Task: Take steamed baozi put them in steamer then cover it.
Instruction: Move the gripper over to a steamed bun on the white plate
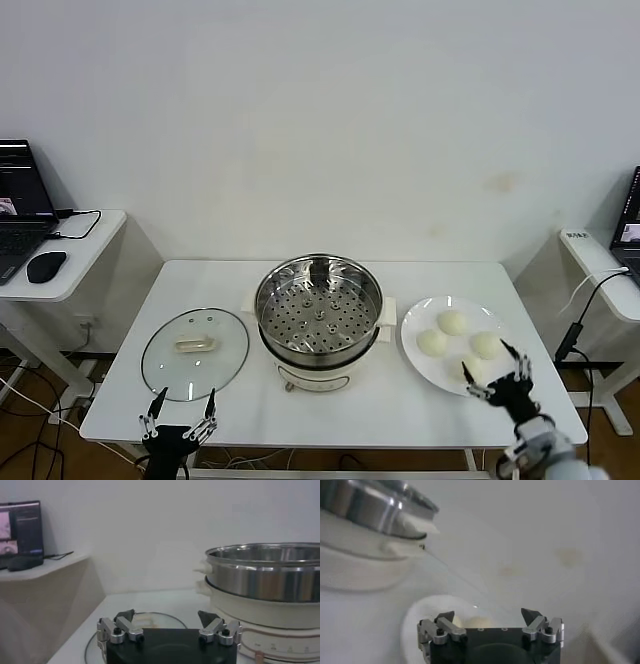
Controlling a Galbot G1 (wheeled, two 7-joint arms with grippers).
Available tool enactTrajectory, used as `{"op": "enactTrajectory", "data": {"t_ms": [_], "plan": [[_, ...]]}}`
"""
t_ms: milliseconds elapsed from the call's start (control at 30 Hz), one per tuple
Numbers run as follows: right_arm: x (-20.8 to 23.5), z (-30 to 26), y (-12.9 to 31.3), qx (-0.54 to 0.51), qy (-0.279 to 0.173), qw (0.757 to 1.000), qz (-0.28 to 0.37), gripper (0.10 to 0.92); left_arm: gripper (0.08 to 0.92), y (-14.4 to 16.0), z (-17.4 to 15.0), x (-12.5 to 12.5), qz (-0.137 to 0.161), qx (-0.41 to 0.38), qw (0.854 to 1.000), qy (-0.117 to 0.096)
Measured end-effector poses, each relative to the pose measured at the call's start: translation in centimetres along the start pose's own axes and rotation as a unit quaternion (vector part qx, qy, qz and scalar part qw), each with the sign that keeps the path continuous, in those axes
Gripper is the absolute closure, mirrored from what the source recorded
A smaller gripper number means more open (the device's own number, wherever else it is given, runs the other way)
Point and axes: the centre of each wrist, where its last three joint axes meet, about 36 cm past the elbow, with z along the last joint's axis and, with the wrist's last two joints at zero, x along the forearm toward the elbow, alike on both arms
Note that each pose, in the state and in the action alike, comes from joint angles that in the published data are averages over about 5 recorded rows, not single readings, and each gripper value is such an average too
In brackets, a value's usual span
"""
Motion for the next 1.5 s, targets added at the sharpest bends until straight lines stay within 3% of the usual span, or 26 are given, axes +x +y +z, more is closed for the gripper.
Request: {"op": "enactTrajectory", "data": {"t_ms": [367, 733, 1133, 1500], "plan": [[-6.1, -0.8, -10.6, 0.15, 0.032, 0.982, -0.113, 0.2, 0.177, -0.1, 0.3, -0.4, 0.005, -0.025, 1.0, -0.004], [-13.7, -3.3, -16.0, 0.194, 0.056, 0.944, -0.262, 0.2, 0.177, 0.1, 0.4, -0.6, 0.004, -0.036, 0.999, -0.005], [-20.2, -4.3, -16.8, 0.236, 0.098, 0.885, -0.39, 0.2, 0.177, 0.8, 0.0, -0.6, -0.002, -0.038, 0.999, -0.012], [-24.8, -5.4, -15.1, 0.266, 0.109, 0.857, -0.427, 0.2, 0.177, 1.6, -0.2, -0.6, -0.007, -0.045, 0.999, -0.015]]}}
